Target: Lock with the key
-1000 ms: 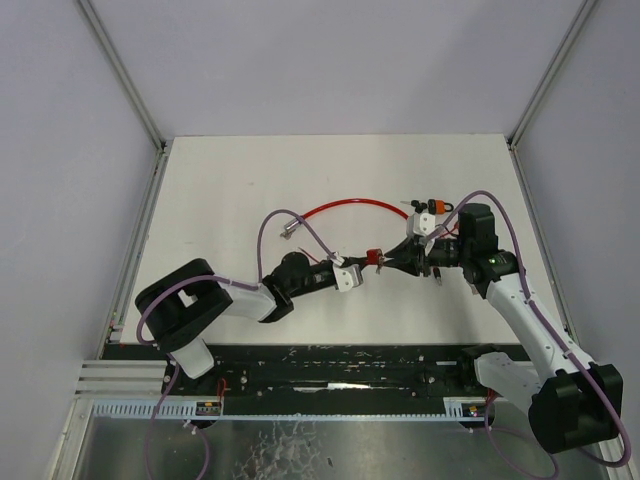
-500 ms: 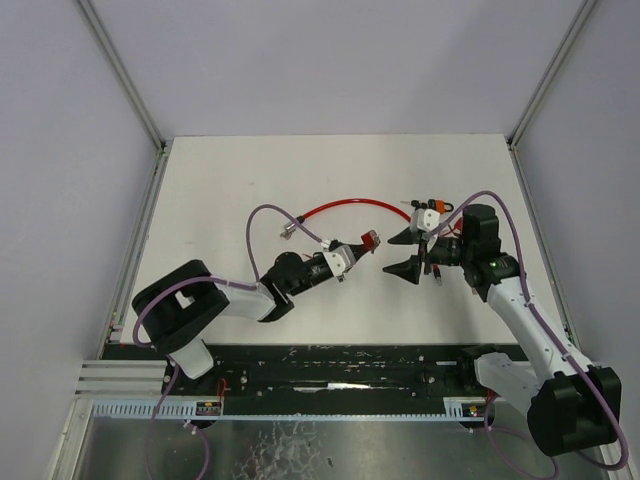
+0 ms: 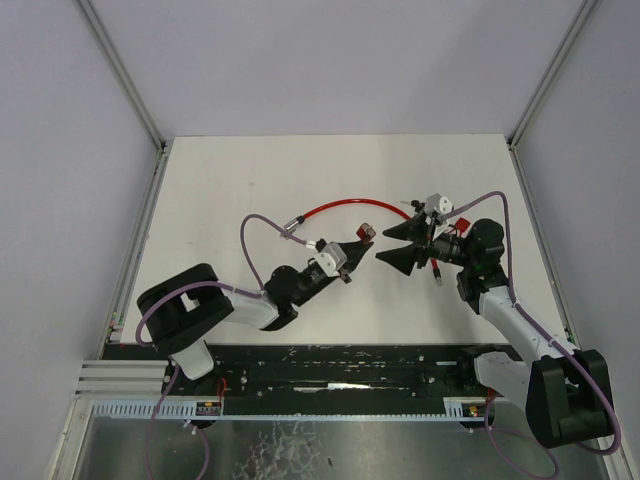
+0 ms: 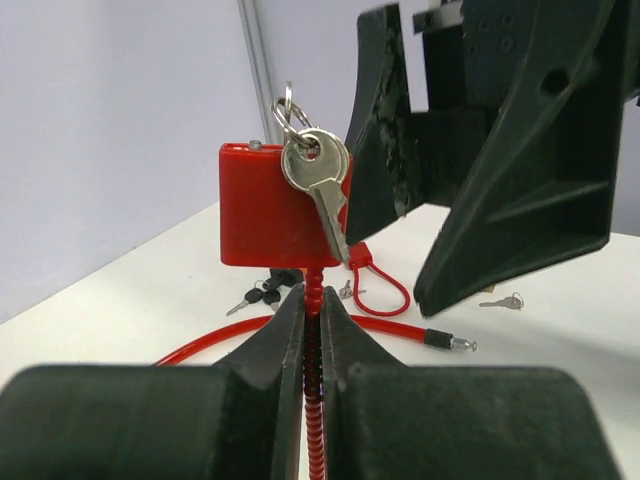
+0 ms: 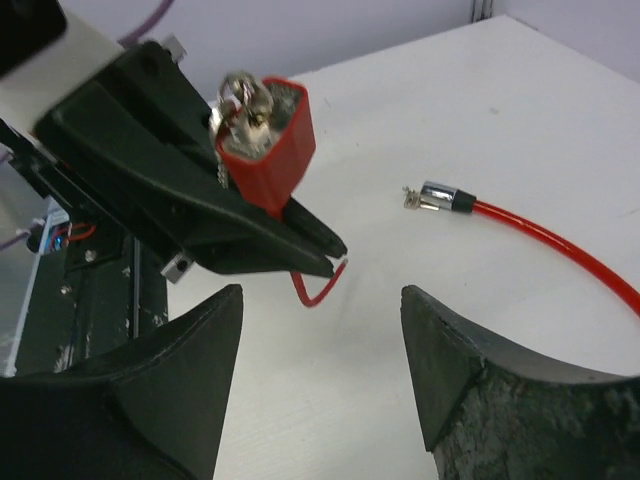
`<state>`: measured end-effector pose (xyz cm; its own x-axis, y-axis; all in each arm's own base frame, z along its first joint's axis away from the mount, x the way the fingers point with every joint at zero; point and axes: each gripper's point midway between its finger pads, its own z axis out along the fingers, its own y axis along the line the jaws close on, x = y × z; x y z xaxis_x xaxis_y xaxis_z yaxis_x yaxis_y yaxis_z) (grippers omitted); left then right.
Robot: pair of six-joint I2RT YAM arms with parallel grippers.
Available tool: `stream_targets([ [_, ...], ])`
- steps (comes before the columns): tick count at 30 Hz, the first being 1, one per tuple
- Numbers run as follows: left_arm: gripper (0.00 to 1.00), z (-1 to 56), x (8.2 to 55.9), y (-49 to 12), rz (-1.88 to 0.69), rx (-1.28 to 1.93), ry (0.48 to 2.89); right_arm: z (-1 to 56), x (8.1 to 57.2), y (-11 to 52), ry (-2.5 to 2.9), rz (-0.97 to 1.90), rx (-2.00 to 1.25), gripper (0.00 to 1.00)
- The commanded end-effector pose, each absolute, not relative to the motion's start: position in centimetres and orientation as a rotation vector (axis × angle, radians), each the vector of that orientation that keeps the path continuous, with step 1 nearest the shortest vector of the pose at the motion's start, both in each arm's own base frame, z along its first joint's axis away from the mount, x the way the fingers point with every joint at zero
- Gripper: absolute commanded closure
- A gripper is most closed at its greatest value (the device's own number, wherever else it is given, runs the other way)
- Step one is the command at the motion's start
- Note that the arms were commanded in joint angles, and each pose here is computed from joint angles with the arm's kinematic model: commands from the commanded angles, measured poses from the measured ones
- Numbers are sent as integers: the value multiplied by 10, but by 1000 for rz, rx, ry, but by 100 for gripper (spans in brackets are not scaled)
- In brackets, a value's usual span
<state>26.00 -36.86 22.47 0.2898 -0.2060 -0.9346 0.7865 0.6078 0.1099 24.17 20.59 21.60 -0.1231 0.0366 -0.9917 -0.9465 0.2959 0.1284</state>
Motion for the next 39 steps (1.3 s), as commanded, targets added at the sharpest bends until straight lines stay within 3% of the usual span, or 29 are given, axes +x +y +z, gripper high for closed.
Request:
stream_targets([
  [1, 100, 257, 264, -366, -746, 497, 1015, 266, 245, 207, 1306, 1121, -811, 31],
  [16, 100, 252, 265, -382, -656, 431, 1054, 272, 252, 206, 1376, 1162, -714, 52],
  [29, 100, 248, 271, -385, -536, 418, 1065, 285, 235, 212, 1295, 1198, -816, 51],
  [39, 100, 261, 267, -385, -543, 408, 1037, 291, 245, 210, 1313, 1132, -825, 65],
])
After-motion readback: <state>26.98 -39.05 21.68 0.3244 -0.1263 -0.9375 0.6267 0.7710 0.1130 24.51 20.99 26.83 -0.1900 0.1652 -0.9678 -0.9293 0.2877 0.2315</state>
